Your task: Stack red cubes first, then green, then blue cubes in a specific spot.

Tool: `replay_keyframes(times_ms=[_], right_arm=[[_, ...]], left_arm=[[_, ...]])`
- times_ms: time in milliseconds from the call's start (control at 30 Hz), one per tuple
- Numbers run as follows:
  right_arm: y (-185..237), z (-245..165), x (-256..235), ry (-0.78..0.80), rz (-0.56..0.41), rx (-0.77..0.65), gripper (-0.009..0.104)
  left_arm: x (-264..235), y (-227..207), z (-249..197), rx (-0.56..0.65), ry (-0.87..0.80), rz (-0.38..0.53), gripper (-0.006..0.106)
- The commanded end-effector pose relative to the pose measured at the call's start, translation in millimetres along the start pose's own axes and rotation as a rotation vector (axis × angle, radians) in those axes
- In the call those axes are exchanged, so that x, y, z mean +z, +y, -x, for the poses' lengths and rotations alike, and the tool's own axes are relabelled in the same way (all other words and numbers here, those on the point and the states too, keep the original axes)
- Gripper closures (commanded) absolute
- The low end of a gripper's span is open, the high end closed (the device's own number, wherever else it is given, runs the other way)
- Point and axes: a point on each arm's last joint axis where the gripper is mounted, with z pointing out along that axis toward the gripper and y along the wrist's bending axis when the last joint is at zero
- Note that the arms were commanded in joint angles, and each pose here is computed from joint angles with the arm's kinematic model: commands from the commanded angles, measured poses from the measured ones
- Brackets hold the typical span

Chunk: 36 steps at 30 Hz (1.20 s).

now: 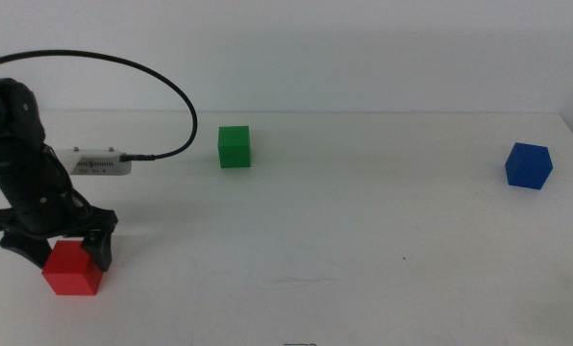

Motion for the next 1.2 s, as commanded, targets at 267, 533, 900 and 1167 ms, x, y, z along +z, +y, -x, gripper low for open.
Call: replay_keyframes(times_ms=[267, 533, 900, 1167], right_arm=[[1.7, 13.7, -3.6, -0.116, 0.013, -0.023, 0.024], [1.7, 13.7, -3.6, -0.116, 0.013, -0.023, 0.024], [1.7, 13.7, -3.6, -0.116, 0.013, -0.023, 0.024], [1.7, 13.7, -3.6, -0.116, 0.013, -0.023, 0.024]], left_arm=[[-12.5, -3.5, 4.1, -0.006, -0.043, -0.014, 0.030], [-30.7, -12.1, -6.8, -0.023, -0.020, -0.052, 0.070], [-73.2, -87.3, -8.7, -0.140, -0.107, -0.047, 0.074], [-87.8, -180.9, 9.8, -0.106, -0.184, -0.099, 0.074]])
